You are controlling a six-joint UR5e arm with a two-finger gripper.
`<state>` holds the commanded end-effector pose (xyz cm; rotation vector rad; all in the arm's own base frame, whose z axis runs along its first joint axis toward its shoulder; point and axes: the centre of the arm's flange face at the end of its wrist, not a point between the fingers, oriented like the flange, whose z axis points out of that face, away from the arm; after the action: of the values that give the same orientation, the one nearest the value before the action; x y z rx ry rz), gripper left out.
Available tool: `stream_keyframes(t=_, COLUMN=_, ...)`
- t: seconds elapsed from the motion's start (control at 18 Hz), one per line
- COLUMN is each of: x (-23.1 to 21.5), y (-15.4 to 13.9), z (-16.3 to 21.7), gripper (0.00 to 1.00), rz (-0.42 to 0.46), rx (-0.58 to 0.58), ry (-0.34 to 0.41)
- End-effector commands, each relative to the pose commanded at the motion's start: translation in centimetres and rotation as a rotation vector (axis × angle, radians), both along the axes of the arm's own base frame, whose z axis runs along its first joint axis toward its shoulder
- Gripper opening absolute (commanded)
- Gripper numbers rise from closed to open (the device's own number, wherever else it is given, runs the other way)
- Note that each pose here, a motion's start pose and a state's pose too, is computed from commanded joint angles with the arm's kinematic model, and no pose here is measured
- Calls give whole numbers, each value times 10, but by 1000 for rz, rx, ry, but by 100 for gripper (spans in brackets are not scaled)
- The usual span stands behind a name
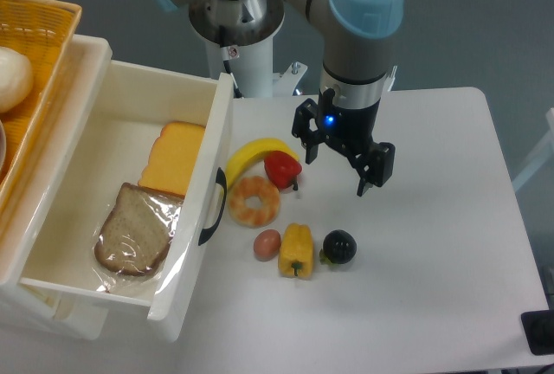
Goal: Pick up the egg
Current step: 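Move the gripper from above the red apple toward the brown egg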
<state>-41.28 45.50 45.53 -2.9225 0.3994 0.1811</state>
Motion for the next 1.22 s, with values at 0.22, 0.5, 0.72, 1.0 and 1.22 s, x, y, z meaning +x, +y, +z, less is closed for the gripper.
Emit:
stream_keyframes(t=0.22, x=8, y=6, z=-4, gripper=100, rz=-7, rx=-4, ry=-4)
stream_keyframes(t=0.5, x=20, y=11, z=-24, gripper=100, rz=-26, rx=-24, ry=-37)
stream_keyframes(t=0.72, x=27, y=12, z=-45, gripper=100, rz=-29, rx=-41, ry=-61)
stream_keyframes(t=1.0, x=50, y=20, z=-75, gripper=100, rz=-63, rx=-51, ry=-79)
stream_keyframes(t=1.22, x=51, y=25, z=-88, gripper=100, rz=-48, rx=-61, ry=-103)
